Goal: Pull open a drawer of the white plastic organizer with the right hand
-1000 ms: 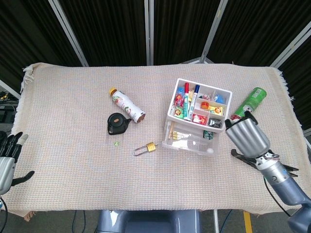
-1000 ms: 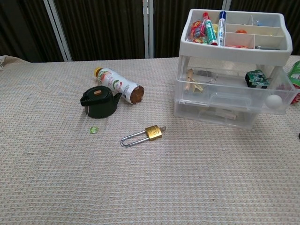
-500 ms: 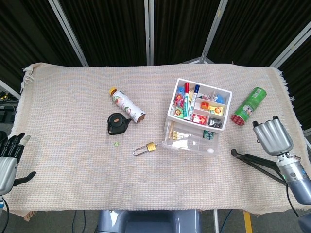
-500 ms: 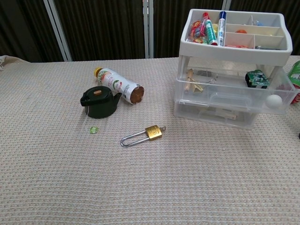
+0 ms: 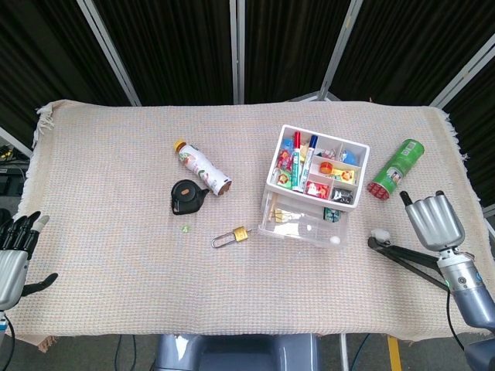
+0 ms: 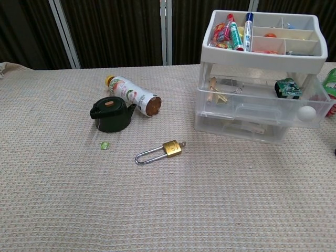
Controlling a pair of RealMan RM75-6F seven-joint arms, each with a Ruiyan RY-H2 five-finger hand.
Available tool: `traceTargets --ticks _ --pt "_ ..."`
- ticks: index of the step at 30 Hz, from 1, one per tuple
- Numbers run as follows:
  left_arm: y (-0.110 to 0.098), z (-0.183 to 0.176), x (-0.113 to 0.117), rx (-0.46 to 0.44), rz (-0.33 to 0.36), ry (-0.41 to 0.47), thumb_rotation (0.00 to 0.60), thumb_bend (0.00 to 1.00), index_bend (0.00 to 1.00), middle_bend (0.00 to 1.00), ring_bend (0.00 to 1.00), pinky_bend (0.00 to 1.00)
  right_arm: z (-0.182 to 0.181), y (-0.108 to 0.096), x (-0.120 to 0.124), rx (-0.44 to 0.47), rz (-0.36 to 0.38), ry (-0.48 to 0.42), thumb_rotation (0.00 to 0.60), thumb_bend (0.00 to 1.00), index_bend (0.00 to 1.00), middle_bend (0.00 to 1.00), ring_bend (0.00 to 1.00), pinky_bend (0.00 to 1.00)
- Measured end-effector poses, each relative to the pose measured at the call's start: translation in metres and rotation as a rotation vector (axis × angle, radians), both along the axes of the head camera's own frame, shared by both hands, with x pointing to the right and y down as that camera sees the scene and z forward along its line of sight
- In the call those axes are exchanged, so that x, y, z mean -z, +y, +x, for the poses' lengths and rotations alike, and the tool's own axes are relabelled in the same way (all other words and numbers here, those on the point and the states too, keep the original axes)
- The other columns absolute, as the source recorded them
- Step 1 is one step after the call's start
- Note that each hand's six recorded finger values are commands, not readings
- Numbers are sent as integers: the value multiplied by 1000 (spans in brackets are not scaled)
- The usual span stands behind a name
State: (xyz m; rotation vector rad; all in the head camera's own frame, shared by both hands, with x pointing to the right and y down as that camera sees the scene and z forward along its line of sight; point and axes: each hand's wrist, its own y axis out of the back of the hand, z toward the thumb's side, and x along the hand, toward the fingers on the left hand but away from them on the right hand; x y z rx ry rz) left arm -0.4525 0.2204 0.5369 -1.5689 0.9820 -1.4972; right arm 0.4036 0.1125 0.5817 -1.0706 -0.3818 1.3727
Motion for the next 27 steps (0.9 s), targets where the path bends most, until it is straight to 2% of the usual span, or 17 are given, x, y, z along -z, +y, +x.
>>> traceTargets --ticks 3,5,8,10,14,19,23,27 --pt "0 0 0 3 3 3 600 102 0 0 0 0 0 0 8 -19 38 -43 600 93 214 601 630 617" --pt "-1 -1 1 8 10 7 600 102 0 0 0 0 0 2 15 -41 72 -97 600 90 128 372 409 451" --pt "-1 -2 0 16 17 9 600 102 0 0 0 0 0 8 27 -79 113 -209 600 85 21 101 119 236" --pt "-1 -3 -1 18 19 7 600 102 0 0 0 0 0 15 34 -101 130 -296 600 84 1 19 23 135" --pt "-1 -7 -4 22 23 -10 600 102 0 0 0 0 -2 34 42 -134 112 -452 600 74 0 0 0 7" --pt "-2 -12 -6 34 28 -21 600 102 0 0 0 0 -3 59 46 -210 1 -591 600 70 0 0 0 0" --pt "-1 -15 -9 36 25 -28 600 103 0 0 0 0 3 77 49 -277 -65 -634 600 67 0 0 0 0" --pt "-1 -16 -12 38 18 -37 600 103 0 0 0 0 7 81 48 -299 -85 -637 600 68 0 0 0 0"
